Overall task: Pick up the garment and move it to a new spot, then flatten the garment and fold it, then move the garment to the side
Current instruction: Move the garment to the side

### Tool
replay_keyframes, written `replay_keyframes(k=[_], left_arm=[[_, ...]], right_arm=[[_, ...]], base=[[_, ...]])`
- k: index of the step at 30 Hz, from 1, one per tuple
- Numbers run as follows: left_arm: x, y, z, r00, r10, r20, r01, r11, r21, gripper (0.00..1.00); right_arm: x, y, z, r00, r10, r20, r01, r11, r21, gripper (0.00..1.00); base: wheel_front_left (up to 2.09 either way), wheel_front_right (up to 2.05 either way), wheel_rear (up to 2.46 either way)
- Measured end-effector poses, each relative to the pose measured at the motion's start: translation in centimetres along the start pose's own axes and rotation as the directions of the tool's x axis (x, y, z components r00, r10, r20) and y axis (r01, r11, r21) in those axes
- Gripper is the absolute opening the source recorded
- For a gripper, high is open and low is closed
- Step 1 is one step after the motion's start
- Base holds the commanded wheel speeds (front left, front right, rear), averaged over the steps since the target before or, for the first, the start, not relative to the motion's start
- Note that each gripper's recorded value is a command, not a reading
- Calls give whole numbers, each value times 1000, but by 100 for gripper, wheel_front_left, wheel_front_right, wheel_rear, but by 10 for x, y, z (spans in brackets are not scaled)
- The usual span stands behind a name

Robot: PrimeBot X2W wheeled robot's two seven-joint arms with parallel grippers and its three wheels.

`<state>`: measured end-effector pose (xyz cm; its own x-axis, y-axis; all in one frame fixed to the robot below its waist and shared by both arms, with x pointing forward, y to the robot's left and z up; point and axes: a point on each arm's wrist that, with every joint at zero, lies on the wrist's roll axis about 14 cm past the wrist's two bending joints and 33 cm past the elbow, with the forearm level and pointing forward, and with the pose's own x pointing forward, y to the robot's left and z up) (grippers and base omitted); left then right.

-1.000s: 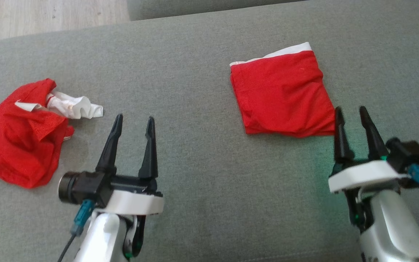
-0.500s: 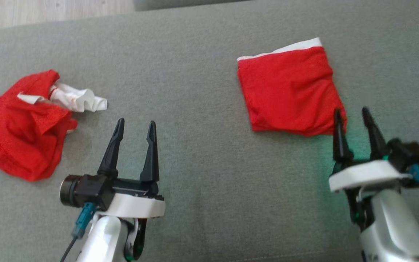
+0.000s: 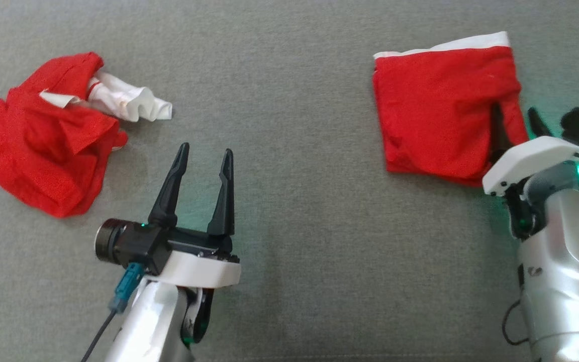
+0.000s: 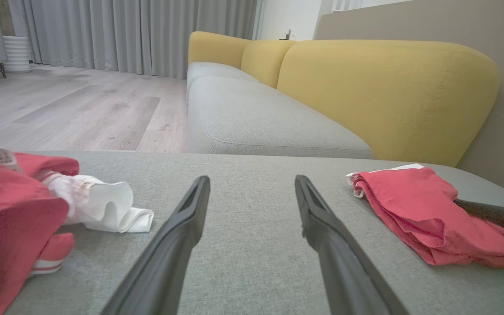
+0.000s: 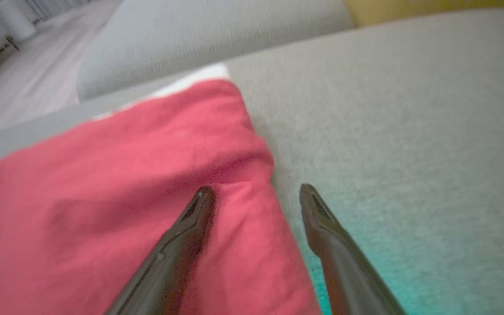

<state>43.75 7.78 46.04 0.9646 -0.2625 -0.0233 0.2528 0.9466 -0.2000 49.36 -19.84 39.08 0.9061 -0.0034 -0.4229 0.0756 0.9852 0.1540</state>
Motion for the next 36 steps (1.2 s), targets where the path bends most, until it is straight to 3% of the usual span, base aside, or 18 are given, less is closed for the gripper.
replay_keyframes(k=[5, 7, 8, 17, 25, 31, 36], left_arm=[[-3, 10, -6, 999, 30, -18, -30, 1000, -2, 100], [-3, 11, -5, 999, 33, -16, -34, 999, -8, 100], [-2, 11, -4, 999, 34, -13, -34, 999, -9, 100], [2, 7, 5, 1000, 27, 12, -27, 1000, -5, 100], [8, 10, 0, 999, 33, 8, -33, 999, -14, 100], [11, 13, -8, 999, 35, -10, -35, 999, -20, 100], [17, 14, -9, 1000, 28, -8, -28, 999, -17, 100]], right_arm=[[16, 14, -22, 990, 30, -140, -36, 999, -37, 100], [19, 17, -23, 984, 37, -172, -51, 996, -77, 95], [20, 19, -23, 982, 41, -184, -58, 994, -91, 0], [15, 6, -11, 982, 49, -184, -95, 962, -255, 0], [-3, -118, 33, 977, -170, -126, 87, 867, -490, 0], [-13, -177, 57, 954, -289, -74, 213, 834, -508, 0], [-12, -192, 60, 943, -326, -64, 263, 851, -455, 0]], base=[[0, 0, 0], [0, 0, 0], [0, 0, 0], [0, 0, 0], [0, 0, 0], [0, 0, 0], [0, 0, 0]])
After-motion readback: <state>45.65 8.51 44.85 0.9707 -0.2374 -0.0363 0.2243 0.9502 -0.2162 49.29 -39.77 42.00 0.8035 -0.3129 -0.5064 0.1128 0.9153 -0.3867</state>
